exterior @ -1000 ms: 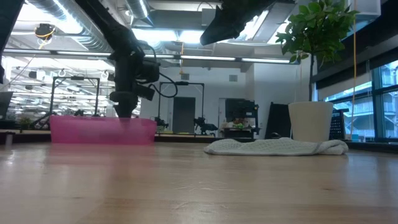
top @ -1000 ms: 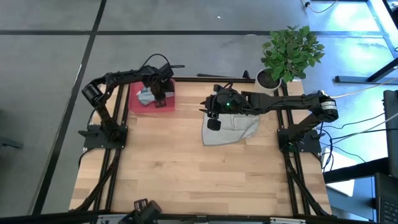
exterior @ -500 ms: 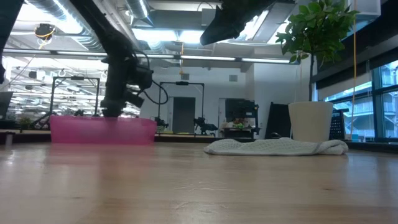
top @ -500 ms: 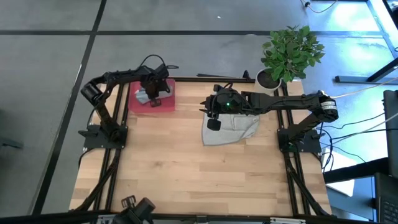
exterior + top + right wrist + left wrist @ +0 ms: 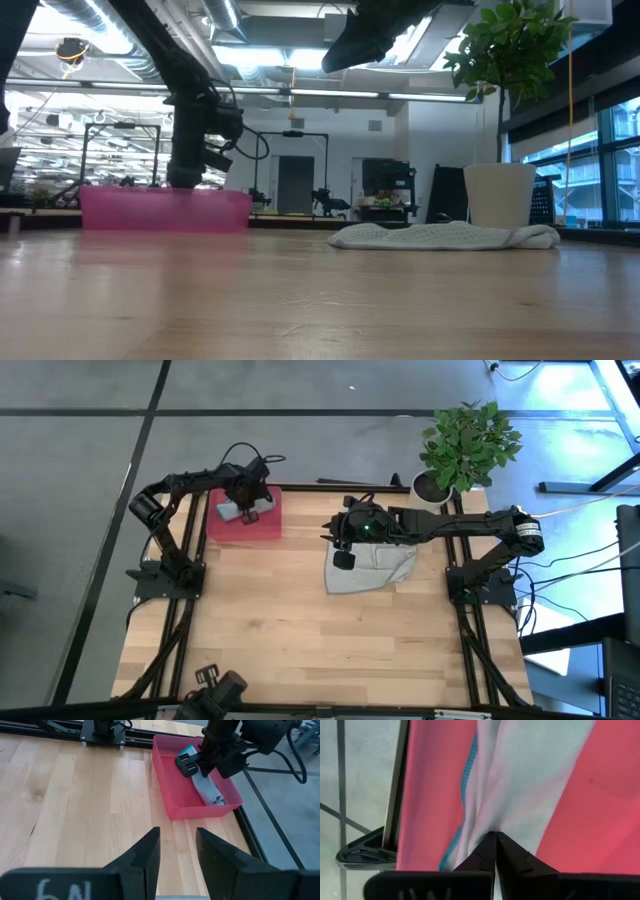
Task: Roll microfiber towels into tight, uniform cylinder then place into a basket
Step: Put the blue towel into the pink bin
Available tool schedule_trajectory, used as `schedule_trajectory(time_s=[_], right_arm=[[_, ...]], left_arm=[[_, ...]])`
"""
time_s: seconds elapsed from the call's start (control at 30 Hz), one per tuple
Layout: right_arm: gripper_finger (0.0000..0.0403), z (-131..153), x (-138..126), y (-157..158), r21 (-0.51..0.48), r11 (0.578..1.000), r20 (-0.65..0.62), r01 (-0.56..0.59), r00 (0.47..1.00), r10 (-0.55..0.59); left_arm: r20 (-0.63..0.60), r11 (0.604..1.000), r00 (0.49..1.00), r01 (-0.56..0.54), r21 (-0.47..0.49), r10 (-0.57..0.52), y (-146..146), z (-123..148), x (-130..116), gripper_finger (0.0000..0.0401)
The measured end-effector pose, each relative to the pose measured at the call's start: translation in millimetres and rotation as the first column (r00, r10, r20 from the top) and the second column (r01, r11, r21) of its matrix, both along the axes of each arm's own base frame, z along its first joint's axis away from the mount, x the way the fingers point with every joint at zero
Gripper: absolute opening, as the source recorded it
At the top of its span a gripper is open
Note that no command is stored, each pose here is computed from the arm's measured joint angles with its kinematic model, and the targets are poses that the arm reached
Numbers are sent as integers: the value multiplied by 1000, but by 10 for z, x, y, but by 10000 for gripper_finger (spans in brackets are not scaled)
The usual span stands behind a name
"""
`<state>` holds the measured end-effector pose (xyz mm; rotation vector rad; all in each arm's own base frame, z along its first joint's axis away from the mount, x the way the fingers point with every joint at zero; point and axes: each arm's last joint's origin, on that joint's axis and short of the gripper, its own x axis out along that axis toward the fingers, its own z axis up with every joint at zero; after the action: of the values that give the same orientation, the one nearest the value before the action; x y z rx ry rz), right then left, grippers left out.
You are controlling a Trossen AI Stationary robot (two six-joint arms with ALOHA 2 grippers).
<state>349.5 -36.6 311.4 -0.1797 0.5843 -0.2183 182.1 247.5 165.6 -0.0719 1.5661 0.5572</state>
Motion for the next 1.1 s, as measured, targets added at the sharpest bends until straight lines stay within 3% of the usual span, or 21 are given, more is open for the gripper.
schedule_trajectory(time_s=[0.4,0.57,0.67,1.1], right_arm=[[126,0,0,-1,0,1000,0,0,1000,0],[126,0,0,-1,0,1000,0,1,1000,-1],[126,0,0,0,0,1000,0,0,1000,0],[126,0,0,-1,0,1000,0,1,1000,-1]], left_arm=[[-74,996,996,33,-77,-39,-91,200,72,1],[-5,966,997,73,-246,-77,-203,197,67,0],[-28,957,996,70,-282,-82,-261,107,17,0],[-189,998,982,-21,-66,8,-100,28,-135,0]])
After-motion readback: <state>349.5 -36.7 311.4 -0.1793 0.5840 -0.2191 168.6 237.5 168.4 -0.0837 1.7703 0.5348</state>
